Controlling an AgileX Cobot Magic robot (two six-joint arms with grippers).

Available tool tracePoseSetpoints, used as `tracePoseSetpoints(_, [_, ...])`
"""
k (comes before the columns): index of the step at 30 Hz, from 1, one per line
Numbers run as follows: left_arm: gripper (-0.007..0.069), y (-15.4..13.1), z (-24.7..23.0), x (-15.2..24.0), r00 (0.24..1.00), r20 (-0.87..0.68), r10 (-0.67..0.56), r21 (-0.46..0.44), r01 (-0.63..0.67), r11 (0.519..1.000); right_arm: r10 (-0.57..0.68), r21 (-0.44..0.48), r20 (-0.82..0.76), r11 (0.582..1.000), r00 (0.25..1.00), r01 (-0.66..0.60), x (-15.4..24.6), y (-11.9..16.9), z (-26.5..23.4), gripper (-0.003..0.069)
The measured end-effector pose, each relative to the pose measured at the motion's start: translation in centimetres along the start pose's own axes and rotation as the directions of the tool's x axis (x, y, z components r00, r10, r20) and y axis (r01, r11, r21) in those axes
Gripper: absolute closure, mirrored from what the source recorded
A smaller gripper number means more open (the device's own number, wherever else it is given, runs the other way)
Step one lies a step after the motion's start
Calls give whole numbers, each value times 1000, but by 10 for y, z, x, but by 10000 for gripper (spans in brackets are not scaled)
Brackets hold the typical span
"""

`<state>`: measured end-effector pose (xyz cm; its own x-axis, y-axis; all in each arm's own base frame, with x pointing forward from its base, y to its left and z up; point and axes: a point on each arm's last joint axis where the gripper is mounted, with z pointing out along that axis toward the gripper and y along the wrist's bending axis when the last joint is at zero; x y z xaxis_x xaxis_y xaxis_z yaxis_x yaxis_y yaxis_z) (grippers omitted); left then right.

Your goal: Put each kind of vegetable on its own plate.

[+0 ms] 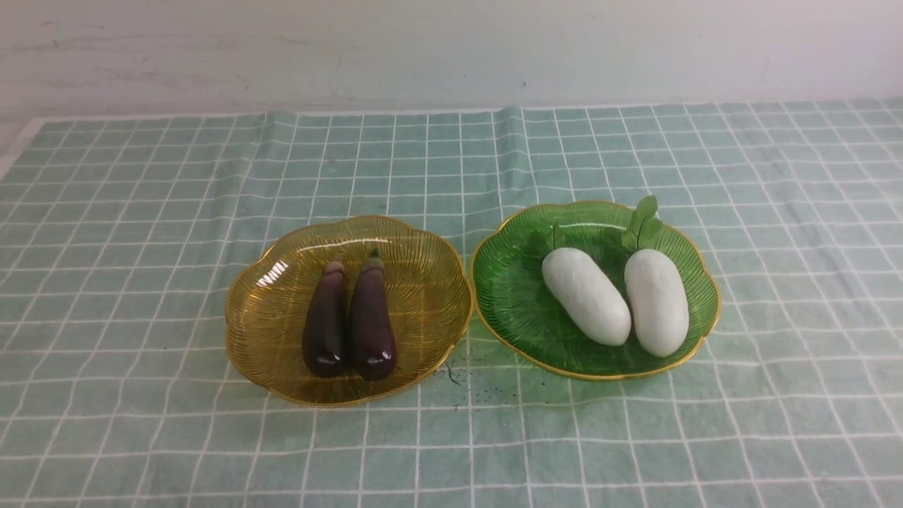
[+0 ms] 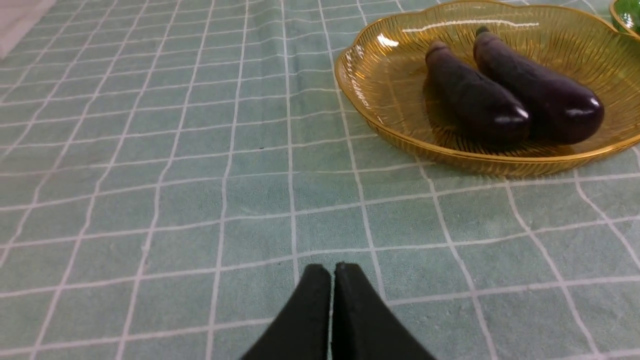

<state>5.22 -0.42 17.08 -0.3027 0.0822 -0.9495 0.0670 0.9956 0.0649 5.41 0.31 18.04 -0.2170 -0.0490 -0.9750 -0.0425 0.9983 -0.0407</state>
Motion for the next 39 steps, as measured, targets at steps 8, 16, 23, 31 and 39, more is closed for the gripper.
tracePoseSetpoints(8, [633,-1,0,0,1000,2,18,29,-18,999,0,0,1,1000,1000,0,0,0,0,604])
tracePoseSetpoints(16, [633,-1,0,0,1000,-1,-15,29,16,999,0,0,1,1000,1000,0,0,0,0,604])
tracePoseSetpoints(23, [633,1,0,0,999,-3,-37,14,37,999,0,0,1,1000,1000,0,0,0,0,604])
tracePoseSetpoints(31, [633,1,0,0,999,-3,-37,13,37,999,0,0,0,1000,1000,0,0,0,0,604])
tracePoseSetpoints(39, [633,1,0,0,999,-3,-39,15,40,999,0,0,0,1000,1000,0,0,0,0,604])
